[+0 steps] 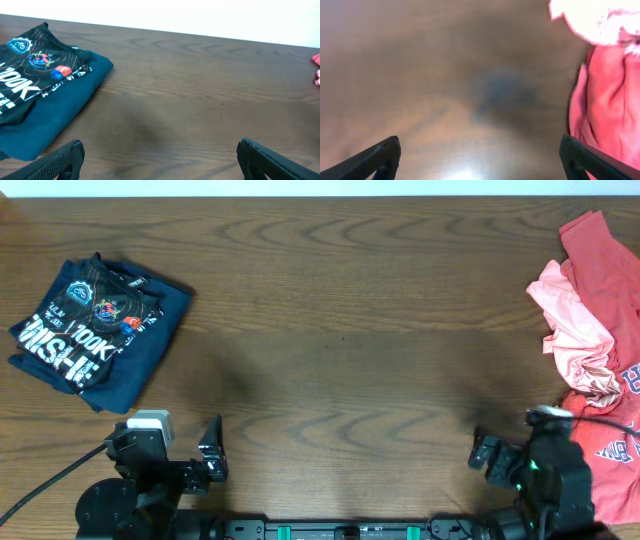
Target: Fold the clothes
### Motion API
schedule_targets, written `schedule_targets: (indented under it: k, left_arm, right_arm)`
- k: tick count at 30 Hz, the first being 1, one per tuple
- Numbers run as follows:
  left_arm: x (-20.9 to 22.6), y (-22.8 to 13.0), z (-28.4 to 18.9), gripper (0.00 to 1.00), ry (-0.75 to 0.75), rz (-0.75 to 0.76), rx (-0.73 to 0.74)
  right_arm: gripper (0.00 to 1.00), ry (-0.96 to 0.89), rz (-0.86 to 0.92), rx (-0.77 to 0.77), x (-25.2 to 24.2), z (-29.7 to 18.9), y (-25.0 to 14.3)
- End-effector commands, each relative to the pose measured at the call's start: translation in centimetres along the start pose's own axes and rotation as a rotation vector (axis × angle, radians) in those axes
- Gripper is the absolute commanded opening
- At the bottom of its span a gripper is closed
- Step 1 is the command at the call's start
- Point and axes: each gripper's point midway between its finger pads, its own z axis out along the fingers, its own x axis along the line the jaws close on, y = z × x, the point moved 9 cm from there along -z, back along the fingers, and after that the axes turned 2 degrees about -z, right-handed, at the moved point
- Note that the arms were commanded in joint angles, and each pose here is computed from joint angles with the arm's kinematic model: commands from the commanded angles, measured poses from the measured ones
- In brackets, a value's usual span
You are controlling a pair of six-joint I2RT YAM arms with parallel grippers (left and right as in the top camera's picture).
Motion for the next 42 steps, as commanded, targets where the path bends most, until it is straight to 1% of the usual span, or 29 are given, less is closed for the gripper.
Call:
schedule_targets:
  k: [1, 3, 7, 10, 14, 17, 42]
  left_arm:
    - [0.1, -0.1, 0.0, 0.98, 0.008, -0.002, -0.001]
    - [0.1, -0.1, 0.0, 0.98, 0.008, -0.002, -0.001]
    - [0.1, -0.1, 0.0, 0.98, 0.008, -0.002, -0.001]
    - [0.1, -0.1, 0.0, 0.98, 0.008, -0.002, -0.001]
    - [0.1, -0.1, 0.0, 0.98, 0.008, -0.002, -0.001]
    - [0.1, -0.1, 0.0, 0.98, 0.008, -0.002, -0.001]
    - [0.1, -0.1, 0.0, 0.98, 0.008, -0.002, -0.001]
  right_arm:
    - [0.99, 0.033, -0.022, -0.121, -0.3, 0.5, -0.3]
    - [0.99, 0.062, -0.053, -0.228, -0.3, 1.3, -0.4]
    - [0.99, 0.080, -0.029, -0.413, -0.4, 3.6, -0.4]
    - [0.99, 0.096, -0.063, -0.553, 0.0, 5.7, 0.2]
    - [0.99, 0.112, -0.087, -0.690, 0.1, 7.9, -0.1]
    - [0.99, 0.100, -0.093, -0.649, 0.0, 8.3, -0.6]
    - [0.99, 0.103, -0.094, -0.647, 0.0, 8.3, -0.6]
